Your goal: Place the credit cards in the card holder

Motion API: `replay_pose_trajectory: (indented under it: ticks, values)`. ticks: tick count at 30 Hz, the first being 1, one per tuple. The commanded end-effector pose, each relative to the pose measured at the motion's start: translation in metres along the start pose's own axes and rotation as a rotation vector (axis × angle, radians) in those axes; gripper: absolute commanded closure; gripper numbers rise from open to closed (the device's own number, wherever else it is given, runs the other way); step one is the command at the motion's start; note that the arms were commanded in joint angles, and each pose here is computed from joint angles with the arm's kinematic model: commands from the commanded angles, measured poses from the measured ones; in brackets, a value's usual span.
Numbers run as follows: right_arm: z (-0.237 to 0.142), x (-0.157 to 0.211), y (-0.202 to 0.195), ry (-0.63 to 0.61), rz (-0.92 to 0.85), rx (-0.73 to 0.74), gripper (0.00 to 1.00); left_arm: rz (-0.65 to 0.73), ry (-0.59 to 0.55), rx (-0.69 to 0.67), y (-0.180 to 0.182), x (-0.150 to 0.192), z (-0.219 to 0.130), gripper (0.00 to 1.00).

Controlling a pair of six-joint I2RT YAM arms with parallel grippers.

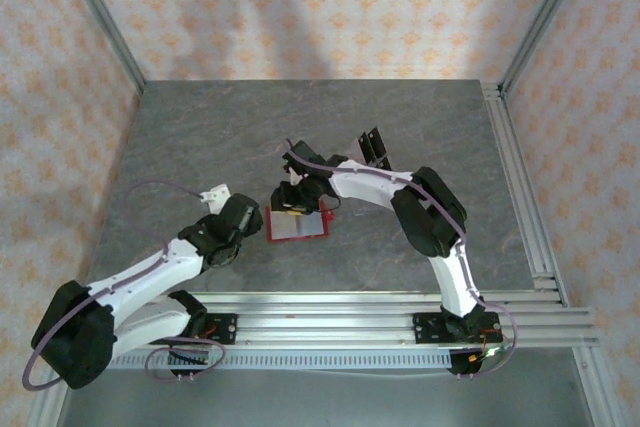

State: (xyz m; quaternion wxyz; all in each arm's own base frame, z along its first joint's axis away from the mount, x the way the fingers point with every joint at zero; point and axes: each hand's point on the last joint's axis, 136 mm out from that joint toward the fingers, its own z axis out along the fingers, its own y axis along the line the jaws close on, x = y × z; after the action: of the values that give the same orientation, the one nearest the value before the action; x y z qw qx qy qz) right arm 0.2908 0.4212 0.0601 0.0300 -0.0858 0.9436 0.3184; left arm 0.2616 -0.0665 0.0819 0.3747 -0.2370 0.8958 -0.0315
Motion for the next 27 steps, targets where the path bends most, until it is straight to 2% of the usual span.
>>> replay_pose_trajectory:
  ticks: [1,6,9,13,17,21,27]
  values:
    - [0.008,-0.001,0.014,0.024,0.005,-0.020,0.54,0.014,-0.031,-0.060,0.019,-0.007,-0.008,0.25]
    - [0.020,-0.003,0.016,0.057,0.003,-0.022,0.54,0.012,-0.037,-0.051,0.018,-0.013,-0.014,0.25]
    - [0.014,-0.008,0.022,0.060,-0.027,-0.018,0.54,0.027,-0.029,-0.050,0.016,-0.013,-0.014,0.25]
    - [-0.026,-0.031,0.032,-0.026,-0.041,-0.038,0.54,0.048,-0.021,-0.035,0.010,-0.014,-0.013,0.25]
    - [-0.085,-0.063,0.020,-0.162,-0.022,-0.027,0.54,0.086,0.008,0.008,-0.006,-0.012,-0.007,0.25]
    - [-0.129,-0.082,-0.020,-0.231,-0.029,0.109,0.54,0.146,0.074,0.064,-0.035,-0.007,0.006,0.25]
    - [-0.162,-0.093,-0.091,-0.213,-0.123,0.479,0.56,0.245,0.117,0.061,-0.064,0.000,0.023,0.26]
